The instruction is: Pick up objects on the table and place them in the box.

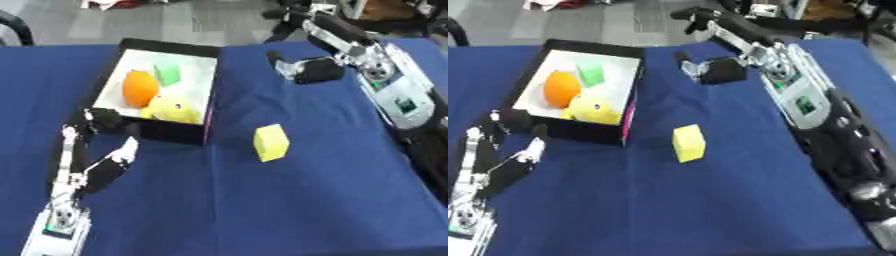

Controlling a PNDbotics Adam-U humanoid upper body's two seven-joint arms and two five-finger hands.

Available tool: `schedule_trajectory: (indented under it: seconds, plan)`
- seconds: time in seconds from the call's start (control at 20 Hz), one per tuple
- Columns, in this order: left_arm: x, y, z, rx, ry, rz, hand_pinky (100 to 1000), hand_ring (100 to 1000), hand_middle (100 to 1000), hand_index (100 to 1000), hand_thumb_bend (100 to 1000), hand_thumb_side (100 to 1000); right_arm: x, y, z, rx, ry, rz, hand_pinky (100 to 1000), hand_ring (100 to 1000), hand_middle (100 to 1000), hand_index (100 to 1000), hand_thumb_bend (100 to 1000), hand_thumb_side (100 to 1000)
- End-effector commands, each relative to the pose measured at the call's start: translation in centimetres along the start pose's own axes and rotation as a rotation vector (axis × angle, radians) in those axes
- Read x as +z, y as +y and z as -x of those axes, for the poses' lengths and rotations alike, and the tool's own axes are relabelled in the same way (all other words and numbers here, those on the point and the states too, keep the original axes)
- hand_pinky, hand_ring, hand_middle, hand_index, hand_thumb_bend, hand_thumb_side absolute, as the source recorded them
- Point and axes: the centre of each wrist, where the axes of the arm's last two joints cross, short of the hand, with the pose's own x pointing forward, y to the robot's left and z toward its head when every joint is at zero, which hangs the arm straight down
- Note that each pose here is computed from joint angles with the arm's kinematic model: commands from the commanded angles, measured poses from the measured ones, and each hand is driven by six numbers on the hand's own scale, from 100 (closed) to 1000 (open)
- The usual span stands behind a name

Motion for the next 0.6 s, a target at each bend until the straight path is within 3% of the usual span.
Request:
schedule_trajectory:
  seconds: [0.05,0.2,0.4,0.6]
  plan:
    - [-0.2,0.7,-0.2,-0.023,-0.016,-0.013,737,768,585,554,307,100,1.4,0.0,-0.6,0.023,-0.019,-0.065,894,853,943,977,100,697]
    - [-0.2,0.7,-0.2,-0.023,-0.016,-0.013,737,768,585,554,309,100,2.2,2.6,0.1,-0.015,-0.011,-0.152,894,860,961,977,100,854]
    - [-0.3,0.6,-0.3,-0.020,-0.016,-0.011,737,768,584,554,310,100,2.3,4.9,0.7,-0.034,-0.016,-0.209,905,868,965,979,100,861]
    - [-0.3,0.5,-0.3,-0.017,-0.017,-0.008,737,767,584,554,310,100,1.8,6.7,1.4,0.030,0.000,-0.250,922,879,964,985,100,826]
